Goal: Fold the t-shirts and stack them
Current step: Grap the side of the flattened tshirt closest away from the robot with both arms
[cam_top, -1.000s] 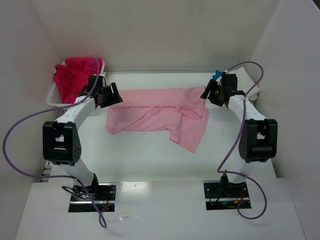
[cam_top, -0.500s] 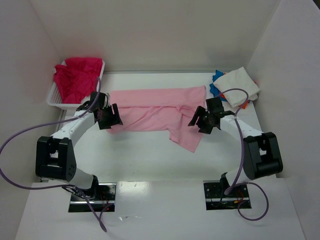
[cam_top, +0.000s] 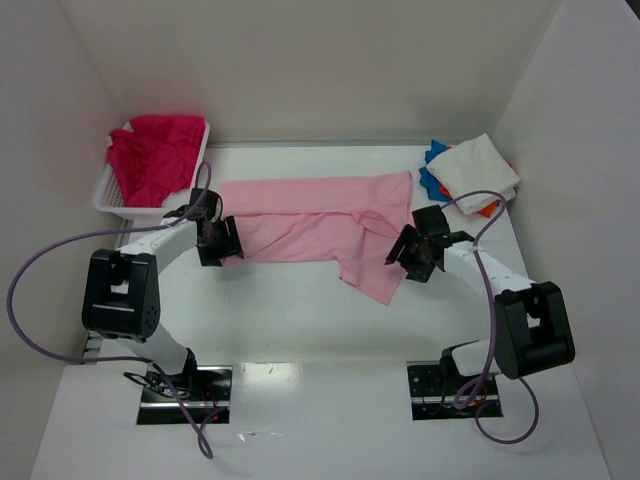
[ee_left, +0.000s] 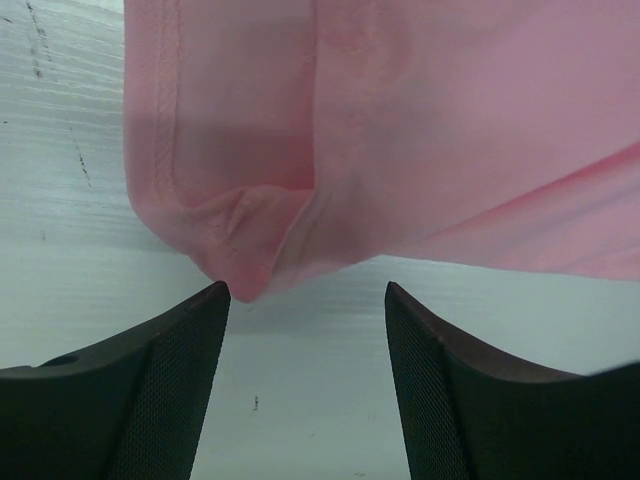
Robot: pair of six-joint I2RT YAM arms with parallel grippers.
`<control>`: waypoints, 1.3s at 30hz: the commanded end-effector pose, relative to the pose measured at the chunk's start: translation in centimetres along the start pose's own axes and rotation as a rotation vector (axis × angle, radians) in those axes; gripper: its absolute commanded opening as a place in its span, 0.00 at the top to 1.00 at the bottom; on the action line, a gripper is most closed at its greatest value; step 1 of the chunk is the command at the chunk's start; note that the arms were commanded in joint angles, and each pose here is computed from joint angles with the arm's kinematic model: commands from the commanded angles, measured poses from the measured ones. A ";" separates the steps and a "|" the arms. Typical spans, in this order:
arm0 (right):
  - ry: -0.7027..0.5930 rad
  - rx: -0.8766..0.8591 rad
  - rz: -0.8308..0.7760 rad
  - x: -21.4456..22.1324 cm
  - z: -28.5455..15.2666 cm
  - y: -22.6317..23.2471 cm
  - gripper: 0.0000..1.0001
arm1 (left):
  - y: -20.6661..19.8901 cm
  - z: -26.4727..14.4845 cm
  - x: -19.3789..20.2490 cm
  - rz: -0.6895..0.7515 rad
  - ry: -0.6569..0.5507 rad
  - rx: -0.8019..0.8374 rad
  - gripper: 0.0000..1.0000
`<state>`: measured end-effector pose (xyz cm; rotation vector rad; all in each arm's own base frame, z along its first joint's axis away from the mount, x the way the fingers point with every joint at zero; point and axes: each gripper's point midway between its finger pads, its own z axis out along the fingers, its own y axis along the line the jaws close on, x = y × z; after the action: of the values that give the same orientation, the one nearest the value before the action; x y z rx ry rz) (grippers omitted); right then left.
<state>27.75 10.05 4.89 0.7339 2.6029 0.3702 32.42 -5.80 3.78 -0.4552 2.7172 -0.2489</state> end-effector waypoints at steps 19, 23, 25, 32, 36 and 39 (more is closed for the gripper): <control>0.030 0.130 -0.008 0.5 2.9 -2.1 0.64 | 0.8 1.8 -2.3 -0.025 -0.071 -0.071 0.68; 0.031 0.119 0.002 0.6 3.0 -1.9 0.91 | 0.7 1.6 -2.4 -0.025 -0.077 -0.068 0.87; 0.028 0.126 0.001 0.5 2.8 -2.1 1.00 | 0.9 1.5 -2.3 -0.026 -0.077 -0.080 0.92; -0.040 0.146 0.024 -1.6 1.0 -2.5 1.00 | 1.2 -0.7 -4.1 -0.027 -0.148 -0.116 1.00; -0.063 0.157 0.042 -2.4 0.2 -3.3 1.00 | 1.2 -1.1 -4.6 -0.028 -0.162 -0.126 1.00; -0.061 0.167 0.062 -2.3 0.0 -3.8 1.00 | 1.4 -1.5 -4.9 -0.042 -0.173 -0.136 1.00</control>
<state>27.40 6.74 2.66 0.8441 2.6305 0.1810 34.86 -3.30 4.25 -0.5196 2.6279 -0.0611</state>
